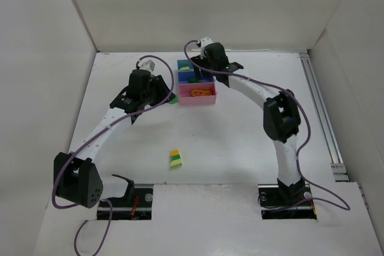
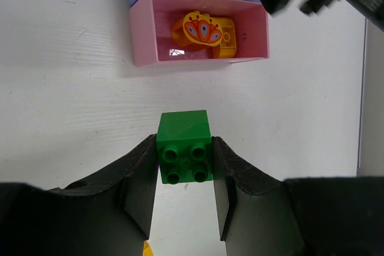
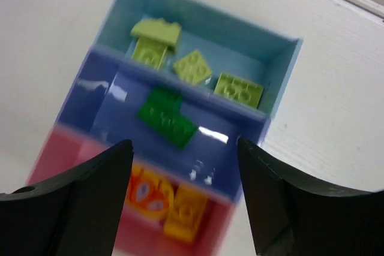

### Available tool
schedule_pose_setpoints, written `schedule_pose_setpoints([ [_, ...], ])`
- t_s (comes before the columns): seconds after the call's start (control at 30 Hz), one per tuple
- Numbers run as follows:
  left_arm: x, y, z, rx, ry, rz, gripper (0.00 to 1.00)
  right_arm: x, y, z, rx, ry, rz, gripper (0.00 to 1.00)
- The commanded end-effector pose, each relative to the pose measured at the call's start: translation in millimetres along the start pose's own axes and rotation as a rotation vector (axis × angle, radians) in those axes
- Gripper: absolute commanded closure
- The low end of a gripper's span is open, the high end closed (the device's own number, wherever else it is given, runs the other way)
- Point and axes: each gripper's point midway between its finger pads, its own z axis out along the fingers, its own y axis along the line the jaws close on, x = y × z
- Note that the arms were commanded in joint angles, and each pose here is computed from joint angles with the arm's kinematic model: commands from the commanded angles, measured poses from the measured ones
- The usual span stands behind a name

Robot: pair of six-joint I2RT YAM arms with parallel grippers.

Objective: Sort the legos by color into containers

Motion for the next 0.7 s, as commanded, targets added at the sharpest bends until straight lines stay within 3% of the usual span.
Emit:
schedule_pose_setpoints([
  [0.0, -29.5, -25.9, -19.3, 0.107, -0.088, 0.024, 0.91, -86.7, 28.1, -93.7, -0.249, -0.273, -0.2, 0.25],
  [0.07, -33.4, -36.3, -25.3, 0.18, -0.084, 0.026, 0.93, -76.5, 49.1, -124.3, -0.402, -0.295, -0.268, 0.25],
  [0.1, -32.6, -39.1, -27.7, 0.22, -0.088, 0.03, 0.93, -43.4, 54.8, -129.0, -0.46, -0.247, -0.293, 0.25],
  [0.17, -25.9, -55.2, -39.7, 0.348, -0.053, 0.05, 0.93, -46.6, 68.5, -173.7, -0.578, -0.318, -0.352, 0.25],
  [0.2, -18.9, -56.1, -39.7, 0.386, -0.028, 0.053, 0.93, -18.0, 72.1, -178.7, -0.625, -0.275, -0.363, 0.23],
  [0.3, -10.7, -79.5, -56.3, 0.56, 0.013, 0.103, 0.93, -11.4, 93.6, -224.4, -0.735, -0.33, -0.409, 0.23],
  [0.47, 1.9, -89.7, -67.2, 0.665, 0.055, 0.129, 0.91, -0.1, 121.2, -259.3, -0.75, -0.362, -0.464, 0.23],
  [0.67, 9.5, -107.7, -90.7, 0.727, 0.041, 0.191, 0.9, -4.3, 137.3, -266.2, -0.695, -0.381, -0.492, 0.22],
])
